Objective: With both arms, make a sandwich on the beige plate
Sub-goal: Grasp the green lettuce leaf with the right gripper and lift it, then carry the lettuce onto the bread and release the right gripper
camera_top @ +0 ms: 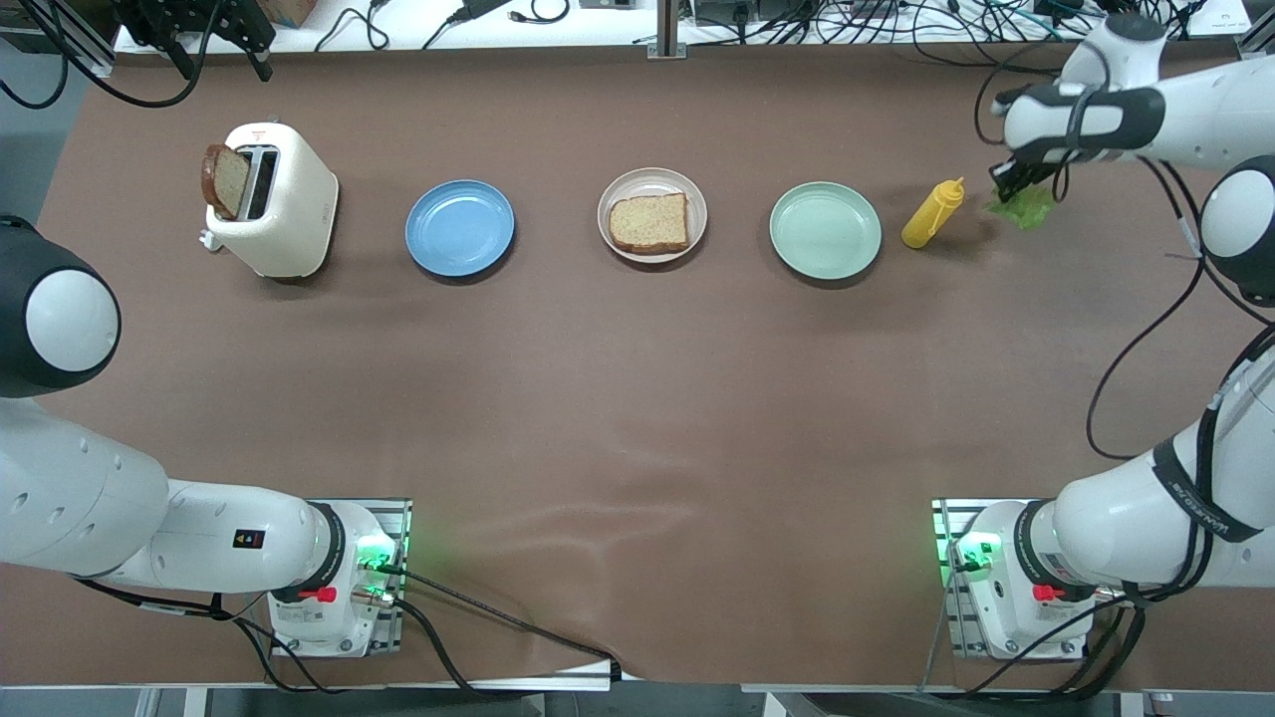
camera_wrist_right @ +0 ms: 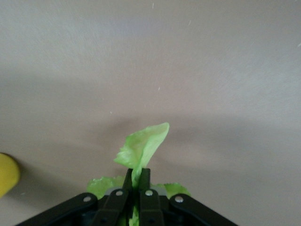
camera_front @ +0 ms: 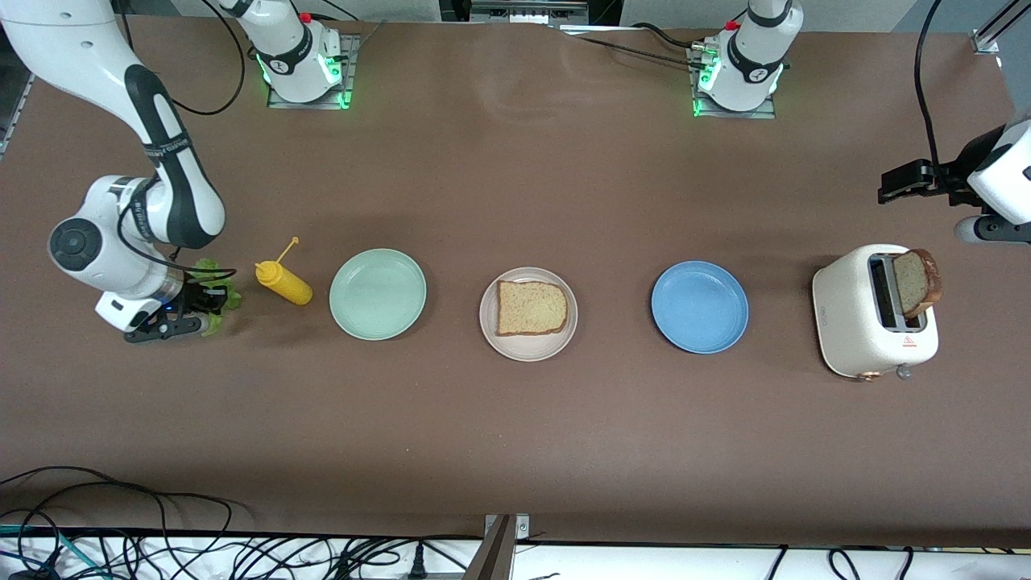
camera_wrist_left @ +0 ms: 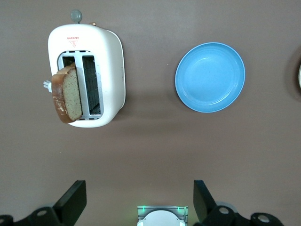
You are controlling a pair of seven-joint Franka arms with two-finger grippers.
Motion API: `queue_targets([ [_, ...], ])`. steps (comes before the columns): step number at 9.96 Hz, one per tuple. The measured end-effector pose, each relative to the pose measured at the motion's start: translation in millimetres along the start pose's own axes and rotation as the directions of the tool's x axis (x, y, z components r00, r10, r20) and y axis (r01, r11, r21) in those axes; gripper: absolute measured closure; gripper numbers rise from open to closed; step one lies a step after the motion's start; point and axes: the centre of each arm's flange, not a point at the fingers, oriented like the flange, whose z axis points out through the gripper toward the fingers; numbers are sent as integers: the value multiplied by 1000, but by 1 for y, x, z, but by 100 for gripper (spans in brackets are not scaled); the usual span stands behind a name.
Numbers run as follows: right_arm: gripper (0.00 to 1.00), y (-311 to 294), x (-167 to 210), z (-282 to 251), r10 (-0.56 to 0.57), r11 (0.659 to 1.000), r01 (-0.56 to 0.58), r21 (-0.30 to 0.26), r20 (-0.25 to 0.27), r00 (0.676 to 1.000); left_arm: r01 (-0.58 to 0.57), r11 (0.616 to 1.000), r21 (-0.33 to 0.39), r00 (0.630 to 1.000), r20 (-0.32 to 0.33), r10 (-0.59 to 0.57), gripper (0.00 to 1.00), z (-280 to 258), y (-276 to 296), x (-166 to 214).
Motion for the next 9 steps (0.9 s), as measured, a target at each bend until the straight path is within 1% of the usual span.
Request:
queue_targets([
  [3, 94, -6, 36, -109, -24, 1000, 23, 16, 65, 998, 0, 999, -32, 1000, -5, 0, 0, -1, -2, 0],
  [5, 94, -37, 50, -164, -29, 999, 27, 22, 101, 994, -4, 999, -33, 1000, -16, 3, 0, -2, 0, 1],
  [6, 94, -62, 55, -176, -5, 1000, 3, 19, 116, 993, -6, 999, -32, 1000, -18, 5, 0, -2, 0, 1],
  [7, 94, -95, 60, -182, 32, 999, -34, 12, 120, 992, -7, 999, -32, 1000, -20, 6, 0, -2, 1, 1],
  [8, 94, -132, 65, -184, 91, 995, -94, 14, 120, 989, -7, 999, -32, 1000, -29, 6, 0, -3, 1, 2],
  [9, 94, -172, 69, -183, 164, 985, -170, 37, 127, 978, -8, 999, -31, 999, -40, 6, 0, -4, 1, 3],
])
